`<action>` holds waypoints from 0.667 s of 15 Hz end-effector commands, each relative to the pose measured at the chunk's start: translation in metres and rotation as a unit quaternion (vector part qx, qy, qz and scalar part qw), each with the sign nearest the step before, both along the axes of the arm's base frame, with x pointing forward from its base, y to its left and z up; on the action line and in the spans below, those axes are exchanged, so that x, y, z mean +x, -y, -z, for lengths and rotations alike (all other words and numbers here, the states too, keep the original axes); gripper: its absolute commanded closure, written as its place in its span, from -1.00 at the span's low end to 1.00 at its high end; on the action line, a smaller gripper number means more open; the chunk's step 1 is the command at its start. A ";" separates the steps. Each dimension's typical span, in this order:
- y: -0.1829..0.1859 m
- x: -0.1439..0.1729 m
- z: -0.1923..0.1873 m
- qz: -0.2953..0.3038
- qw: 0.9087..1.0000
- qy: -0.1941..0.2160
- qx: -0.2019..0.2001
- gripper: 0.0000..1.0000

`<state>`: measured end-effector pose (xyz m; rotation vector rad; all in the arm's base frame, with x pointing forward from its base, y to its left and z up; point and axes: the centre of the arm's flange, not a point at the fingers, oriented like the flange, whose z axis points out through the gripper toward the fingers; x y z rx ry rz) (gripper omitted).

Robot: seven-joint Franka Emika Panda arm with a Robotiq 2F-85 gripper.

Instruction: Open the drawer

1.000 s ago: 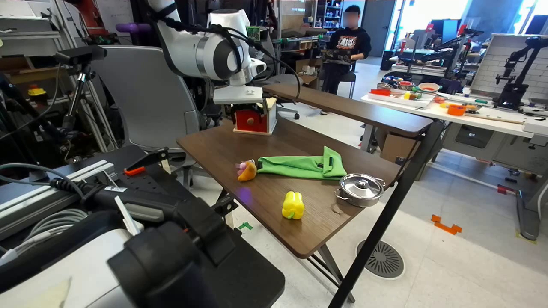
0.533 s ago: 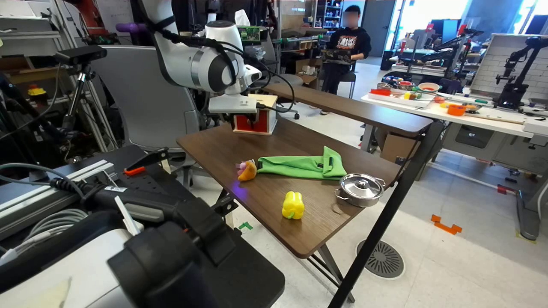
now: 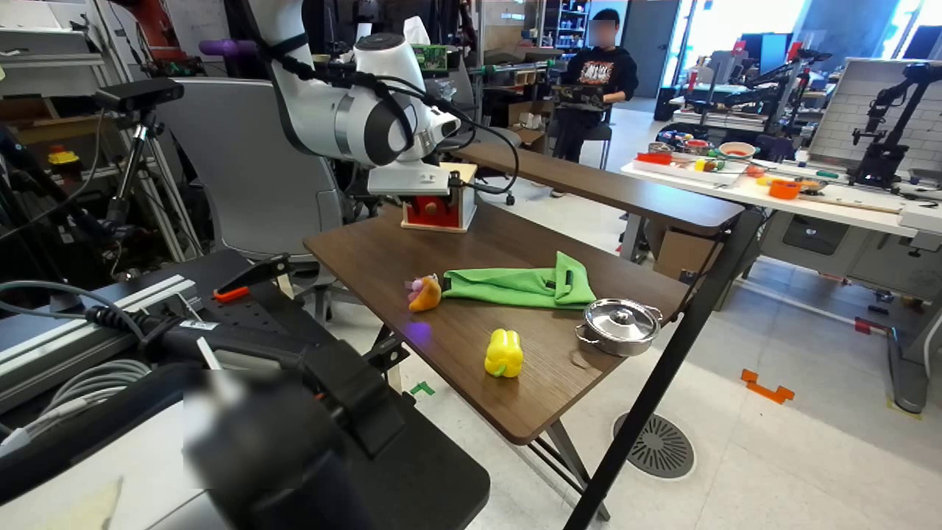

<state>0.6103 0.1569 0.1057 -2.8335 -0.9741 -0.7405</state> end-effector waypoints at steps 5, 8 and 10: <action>0.005 0.005 0.004 0.011 1.000 0.013 0.010 0.22; -0.002 0.006 0.006 0.004 1.000 0.010 0.015 0.66; -0.004 0.007 0.008 0.001 1.000 0.009 0.015 0.96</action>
